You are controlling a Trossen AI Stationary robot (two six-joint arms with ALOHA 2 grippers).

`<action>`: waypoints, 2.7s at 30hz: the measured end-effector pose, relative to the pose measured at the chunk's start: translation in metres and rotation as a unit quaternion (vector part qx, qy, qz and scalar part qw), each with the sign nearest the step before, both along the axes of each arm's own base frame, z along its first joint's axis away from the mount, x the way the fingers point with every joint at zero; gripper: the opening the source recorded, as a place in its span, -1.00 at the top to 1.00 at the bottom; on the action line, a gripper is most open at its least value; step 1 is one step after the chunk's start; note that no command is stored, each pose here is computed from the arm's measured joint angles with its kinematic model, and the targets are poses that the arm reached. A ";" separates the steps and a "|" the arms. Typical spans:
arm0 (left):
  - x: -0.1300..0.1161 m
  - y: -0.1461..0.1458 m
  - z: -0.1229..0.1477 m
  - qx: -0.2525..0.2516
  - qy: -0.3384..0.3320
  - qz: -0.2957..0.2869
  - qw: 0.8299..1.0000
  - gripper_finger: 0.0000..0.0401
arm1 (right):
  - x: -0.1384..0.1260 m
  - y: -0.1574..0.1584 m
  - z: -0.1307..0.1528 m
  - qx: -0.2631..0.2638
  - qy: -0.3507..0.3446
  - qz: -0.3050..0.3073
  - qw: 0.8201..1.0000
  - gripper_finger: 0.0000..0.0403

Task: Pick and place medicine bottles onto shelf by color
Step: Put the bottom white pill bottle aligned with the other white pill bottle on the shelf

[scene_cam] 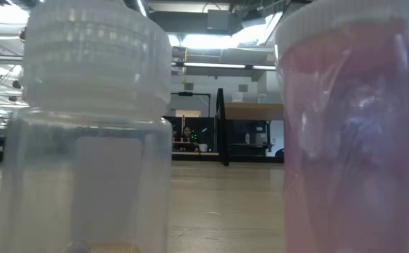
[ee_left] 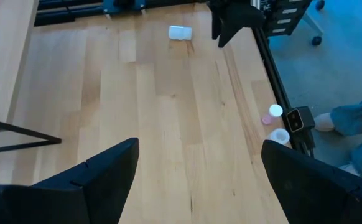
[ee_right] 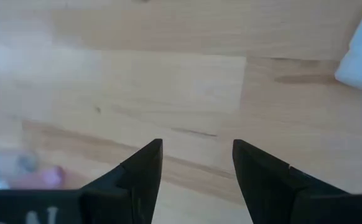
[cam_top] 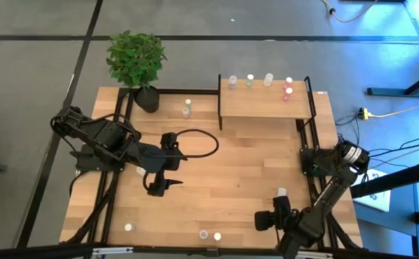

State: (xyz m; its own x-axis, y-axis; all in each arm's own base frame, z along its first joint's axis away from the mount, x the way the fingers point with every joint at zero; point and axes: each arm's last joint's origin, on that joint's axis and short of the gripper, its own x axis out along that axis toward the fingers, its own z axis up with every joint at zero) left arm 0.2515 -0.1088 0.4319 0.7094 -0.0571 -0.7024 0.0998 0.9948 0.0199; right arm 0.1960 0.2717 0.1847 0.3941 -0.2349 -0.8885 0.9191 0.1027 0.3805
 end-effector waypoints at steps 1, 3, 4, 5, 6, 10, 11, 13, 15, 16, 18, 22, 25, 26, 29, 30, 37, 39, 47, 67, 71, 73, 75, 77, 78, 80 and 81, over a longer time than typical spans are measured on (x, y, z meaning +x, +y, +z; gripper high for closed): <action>0.000 0.000 0.000 0.000 0.000 0.000 1.000 -0.67 | 0.001 -0.001 0.000 0.004 -0.003 -0.015 1.000 0.02; 0.000 0.000 0.000 0.000 0.000 0.000 1.000 -0.67 | 0.002 -0.004 0.000 0.015 -0.001 -0.054 0.998 0.02; 0.000 0.000 0.000 0.000 0.000 0.000 1.000 -0.67 | 0.003 -0.005 0.000 0.021 0.002 -0.069 0.997 0.02; 0.000 0.000 0.000 0.000 0.000 0.000 1.000 -0.67 | 0.003 -0.006 0.000 0.026 0.010 -0.078 0.997 0.02; 0.000 0.000 0.000 0.000 0.000 0.000 1.000 -0.67 | 0.003 -0.007 -0.001 0.029 0.022 -0.083 0.996 0.02; 0.000 0.000 0.000 0.000 0.000 0.000 1.000 -0.67 | -0.002 -0.011 -0.001 0.021 0.064 -0.087 0.994 0.02; 0.000 0.000 0.000 0.000 0.000 0.000 1.000 -0.67 | -0.003 -0.012 -0.001 0.020 0.078 -0.095 0.992 0.02; 0.000 0.000 0.000 0.000 0.000 0.000 1.000 -0.67 | -0.006 -0.013 -0.001 0.025 0.104 -0.111 0.988 0.02; 0.000 0.000 0.000 0.000 0.000 0.000 1.000 -0.67 | -0.009 -0.015 -0.001 0.024 0.130 -0.117 0.984 0.02; 0.000 0.000 0.000 0.000 0.000 0.000 1.000 -0.67 | -0.010 -0.016 -0.001 0.023 0.143 -0.118 0.982 0.02; 0.000 0.000 0.000 0.000 0.000 0.000 1.000 -0.67 | -0.013 -0.018 -0.001 0.013 0.162 -0.120 0.979 0.02; 0.000 0.000 0.000 0.000 0.000 0.000 1.000 -0.67 | -0.018 -0.024 0.001 -0.014 0.200 -0.128 0.971 0.02; 0.000 0.000 0.000 0.000 0.000 0.000 1.000 -0.67 | -0.020 -0.027 0.000 -0.027 0.207 -0.130 0.969 0.02; 0.000 0.000 0.000 0.000 0.000 0.000 1.000 -0.67 | -0.021 -0.028 -0.002 -0.029 0.208 -0.131 0.969 0.02; 0.000 0.000 0.000 0.000 0.000 0.000 1.000 -0.67 | -0.021 -0.030 -0.010 -0.024 0.205 -0.131 0.970 0.02; 0.000 0.000 0.000 0.000 0.000 0.000 1.000 -0.67 | -0.021 -0.030 -0.012 -0.023 0.203 -0.130 0.970 0.02; 0.000 0.000 0.000 0.000 0.000 0.000 1.000 -0.67 | -0.021 -0.031 -0.017 -0.017 0.197 -0.128 0.972 0.02; 0.000 0.000 0.000 0.000 0.000 0.000 1.000 -0.67 | -0.021 -0.030 -0.017 -0.016 0.197 -0.127 0.972 0.02; 0.000 0.000 0.000 0.000 0.000 0.000 1.000 -0.67 | -0.014 -0.035 -0.017 -0.013 0.193 -0.140 0.971 0.02; 0.000 0.000 0.000 0.000 0.000 0.000 1.000 -0.67 | -0.016 -0.041 -0.039 0.004 0.179 -0.138 0.974 -0.36; 0.000 0.000 0.000 0.000 0.000 0.000 1.000 -0.67 | -0.019 -0.043 -0.043 0.005 0.192 -0.143 0.971 -0.37; 0.000 0.000 0.000 0.000 0.000 0.000 1.000 -0.67 | -0.020 -0.044 -0.044 0.002 0.195 -0.144 0.970 -0.37; 0.000 0.000 0.000 0.000 0.000 0.000 1.000 -0.67 | -0.021 -0.046 -0.046 -0.001 0.196 -0.145 0.970 -0.37; 0.000 0.000 0.000 0.000 0.000 0.000 1.000 -0.67 | -0.021 -0.046 -0.047 -0.003 0.196 -0.145 0.970 -0.37; 0.000 0.000 0.000 0.000 0.000 0.000 1.000 -0.67 | -0.022 -0.047 -0.047 -0.004 0.197 -0.146 0.969 -0.37; 0.000 0.000 0.000 0.000 0.000 0.000 1.000 -0.67 | -0.023 -0.048 -0.049 -0.006 0.197 -0.150 0.969 -0.37; 0.000 0.000 0.000 0.000 0.000 0.000 1.000 -0.67 | -0.023 -0.048 -0.049 -0.005 0.196 -0.153 0.969 -0.37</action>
State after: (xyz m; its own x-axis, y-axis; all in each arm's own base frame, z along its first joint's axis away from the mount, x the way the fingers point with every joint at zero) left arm 0.2516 -0.1089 0.4318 0.7092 -0.0571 -0.7027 0.0999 0.9948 0.0200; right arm 0.1733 0.2235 0.1354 -0.0622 -0.2969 -0.9529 0.9808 -0.1950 -0.0032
